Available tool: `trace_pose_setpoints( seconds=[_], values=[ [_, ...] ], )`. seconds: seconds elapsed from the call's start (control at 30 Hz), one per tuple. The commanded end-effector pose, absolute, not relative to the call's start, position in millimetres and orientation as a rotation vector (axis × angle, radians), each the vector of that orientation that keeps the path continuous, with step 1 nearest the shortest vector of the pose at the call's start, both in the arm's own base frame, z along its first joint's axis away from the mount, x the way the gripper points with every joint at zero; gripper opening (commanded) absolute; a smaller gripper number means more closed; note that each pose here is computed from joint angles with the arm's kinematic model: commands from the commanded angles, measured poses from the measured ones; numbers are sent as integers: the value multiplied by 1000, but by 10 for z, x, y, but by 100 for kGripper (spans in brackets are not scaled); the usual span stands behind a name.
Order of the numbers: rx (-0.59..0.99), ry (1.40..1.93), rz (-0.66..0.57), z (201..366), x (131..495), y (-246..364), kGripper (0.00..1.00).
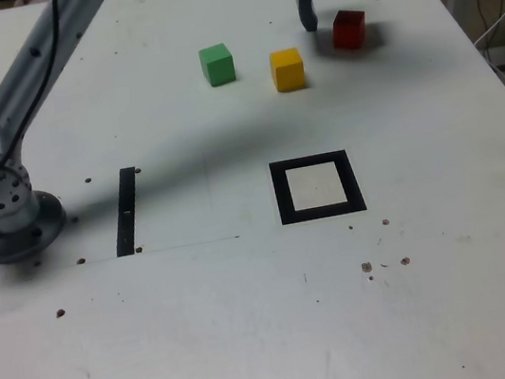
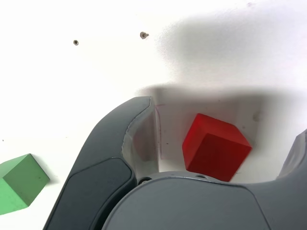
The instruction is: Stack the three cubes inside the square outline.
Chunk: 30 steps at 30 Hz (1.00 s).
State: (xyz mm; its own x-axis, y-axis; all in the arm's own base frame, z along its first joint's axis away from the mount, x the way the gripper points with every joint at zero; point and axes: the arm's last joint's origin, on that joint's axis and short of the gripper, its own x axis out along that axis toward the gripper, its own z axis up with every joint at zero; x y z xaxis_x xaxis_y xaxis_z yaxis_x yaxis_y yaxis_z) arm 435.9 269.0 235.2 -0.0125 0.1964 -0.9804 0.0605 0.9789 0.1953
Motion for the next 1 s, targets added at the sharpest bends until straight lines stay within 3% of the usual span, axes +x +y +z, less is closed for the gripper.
trace_pose_setpoints(
  seconds=[0.0, 0.23, 0.53, 0.97],
  values=[
    [208, 1585, 100, 2328, 4368, 2700, 99],
    [268, 1588, 32, 2353, 4362, 2692, 99],
    [418, 1560, -211, 2400, 4360, 2665, 99],
    [459, 1569, -230, 2396, 4384, 2668, 98]
  ],
)
